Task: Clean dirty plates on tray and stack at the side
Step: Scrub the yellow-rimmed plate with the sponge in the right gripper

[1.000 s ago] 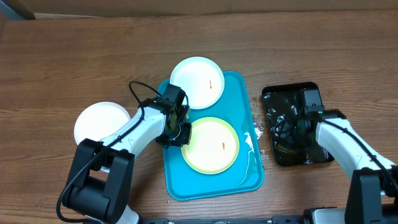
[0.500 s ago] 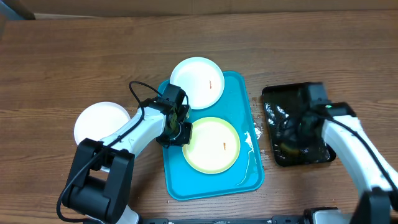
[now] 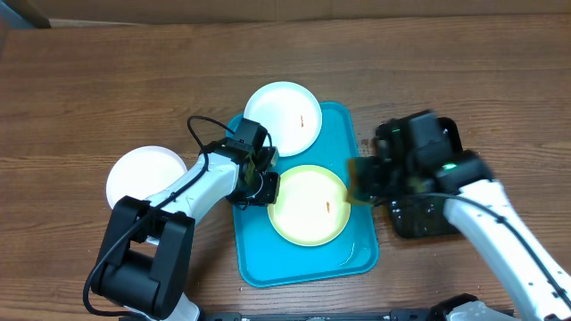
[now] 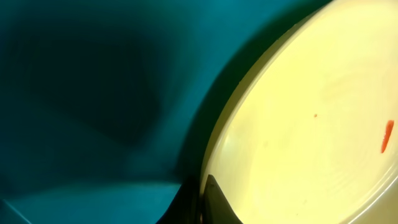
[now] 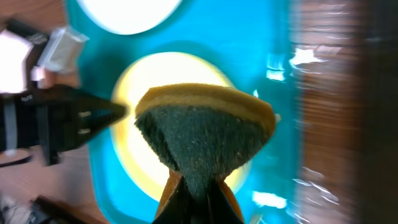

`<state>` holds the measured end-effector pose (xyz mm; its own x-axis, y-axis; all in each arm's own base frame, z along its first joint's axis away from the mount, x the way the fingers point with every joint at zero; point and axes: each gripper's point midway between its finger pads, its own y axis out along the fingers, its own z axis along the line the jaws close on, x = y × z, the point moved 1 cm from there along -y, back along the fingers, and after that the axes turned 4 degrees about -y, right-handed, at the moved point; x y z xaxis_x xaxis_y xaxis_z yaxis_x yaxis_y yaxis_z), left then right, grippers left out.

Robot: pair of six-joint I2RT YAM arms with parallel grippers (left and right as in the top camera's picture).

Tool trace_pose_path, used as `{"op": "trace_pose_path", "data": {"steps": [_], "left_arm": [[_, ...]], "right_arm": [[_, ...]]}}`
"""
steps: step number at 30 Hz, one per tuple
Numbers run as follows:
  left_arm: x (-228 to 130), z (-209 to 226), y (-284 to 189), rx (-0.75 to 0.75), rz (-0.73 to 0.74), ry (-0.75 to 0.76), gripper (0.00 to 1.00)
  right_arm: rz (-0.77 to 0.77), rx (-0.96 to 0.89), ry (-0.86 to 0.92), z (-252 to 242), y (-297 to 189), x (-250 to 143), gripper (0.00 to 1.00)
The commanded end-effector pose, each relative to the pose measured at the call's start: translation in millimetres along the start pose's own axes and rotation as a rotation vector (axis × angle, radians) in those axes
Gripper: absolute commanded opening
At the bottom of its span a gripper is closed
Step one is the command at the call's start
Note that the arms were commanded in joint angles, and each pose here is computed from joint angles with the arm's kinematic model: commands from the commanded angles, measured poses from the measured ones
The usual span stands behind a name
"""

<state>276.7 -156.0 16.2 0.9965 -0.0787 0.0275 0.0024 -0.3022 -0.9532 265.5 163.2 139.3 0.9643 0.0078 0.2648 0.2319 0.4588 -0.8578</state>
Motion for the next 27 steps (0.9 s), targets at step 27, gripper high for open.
{"op": "trace_pose_path", "data": {"steps": [27], "left_arm": [[3.8, 16.4, 3.5, 0.11, -0.023, -0.021, 0.04]], "right_arm": [[0.221, -0.457, 0.573, -78.0, 123.5, -60.4, 0.04]]}}
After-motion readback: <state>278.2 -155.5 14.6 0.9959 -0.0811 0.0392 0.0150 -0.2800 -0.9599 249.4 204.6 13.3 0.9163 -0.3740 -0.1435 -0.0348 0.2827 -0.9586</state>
